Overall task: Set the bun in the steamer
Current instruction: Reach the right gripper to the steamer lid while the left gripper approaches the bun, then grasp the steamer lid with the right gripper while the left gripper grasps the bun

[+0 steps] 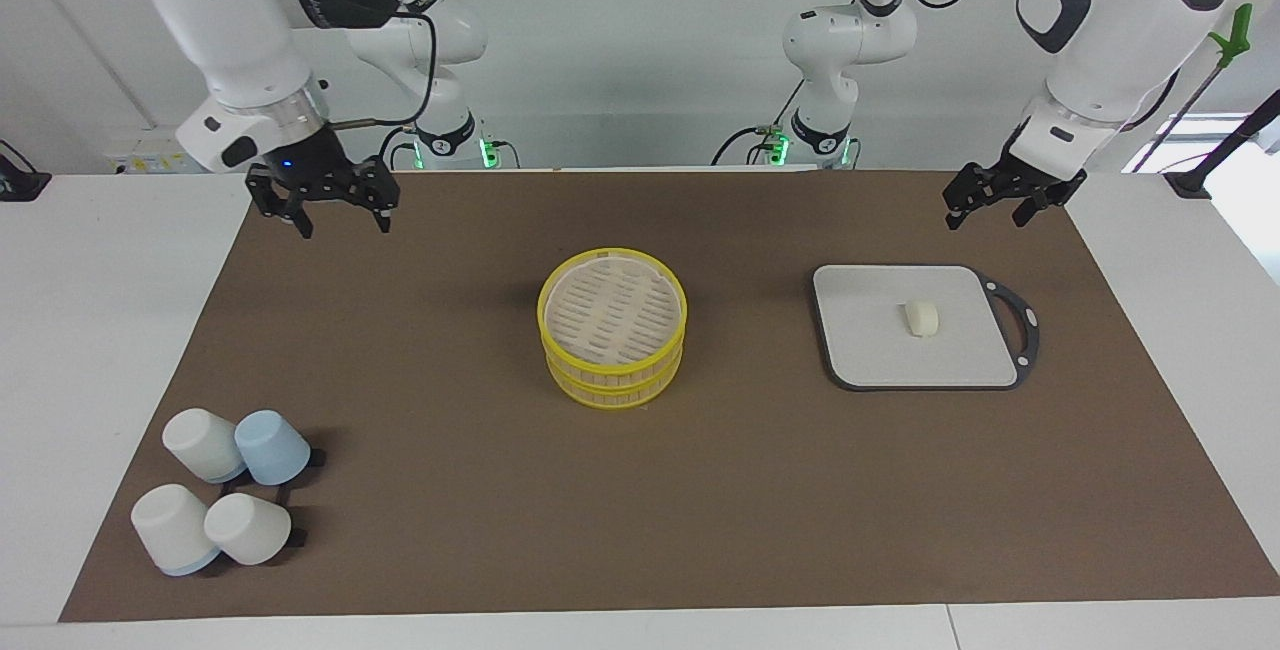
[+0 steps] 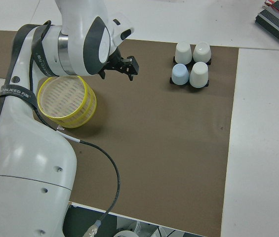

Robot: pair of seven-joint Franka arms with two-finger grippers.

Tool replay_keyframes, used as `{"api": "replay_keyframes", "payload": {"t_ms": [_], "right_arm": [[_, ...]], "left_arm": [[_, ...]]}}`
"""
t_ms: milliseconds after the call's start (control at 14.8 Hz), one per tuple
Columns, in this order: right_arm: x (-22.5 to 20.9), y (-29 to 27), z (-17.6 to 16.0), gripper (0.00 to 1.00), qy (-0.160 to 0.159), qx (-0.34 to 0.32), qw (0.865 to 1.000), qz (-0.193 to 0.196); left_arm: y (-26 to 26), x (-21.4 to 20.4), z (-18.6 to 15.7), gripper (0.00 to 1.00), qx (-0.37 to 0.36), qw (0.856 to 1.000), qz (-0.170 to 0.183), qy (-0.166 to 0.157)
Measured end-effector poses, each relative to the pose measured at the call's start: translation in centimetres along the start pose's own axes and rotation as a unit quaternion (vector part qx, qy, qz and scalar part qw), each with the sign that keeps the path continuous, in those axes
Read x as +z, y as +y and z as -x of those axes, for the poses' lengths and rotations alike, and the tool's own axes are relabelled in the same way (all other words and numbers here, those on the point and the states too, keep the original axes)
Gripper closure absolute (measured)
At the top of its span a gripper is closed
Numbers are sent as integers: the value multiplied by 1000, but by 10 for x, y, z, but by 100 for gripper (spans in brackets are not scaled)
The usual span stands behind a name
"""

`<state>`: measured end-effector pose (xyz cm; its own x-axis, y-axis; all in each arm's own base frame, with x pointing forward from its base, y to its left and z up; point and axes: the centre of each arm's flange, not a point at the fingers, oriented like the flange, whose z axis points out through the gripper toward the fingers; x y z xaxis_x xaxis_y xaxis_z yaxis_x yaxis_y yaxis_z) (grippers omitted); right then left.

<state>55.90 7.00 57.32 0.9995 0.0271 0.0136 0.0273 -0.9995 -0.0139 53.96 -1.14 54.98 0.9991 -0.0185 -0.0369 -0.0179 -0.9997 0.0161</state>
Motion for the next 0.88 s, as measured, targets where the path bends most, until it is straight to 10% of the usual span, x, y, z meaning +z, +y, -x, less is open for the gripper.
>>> {"api": "replay_keyframes", "payload": {"t_ms": [876], "right_arm": [[104,-321,-16,1,-12,89,996,-5]], "left_arm": [[-22,172,13,1,-21,1000,0,12]]}}
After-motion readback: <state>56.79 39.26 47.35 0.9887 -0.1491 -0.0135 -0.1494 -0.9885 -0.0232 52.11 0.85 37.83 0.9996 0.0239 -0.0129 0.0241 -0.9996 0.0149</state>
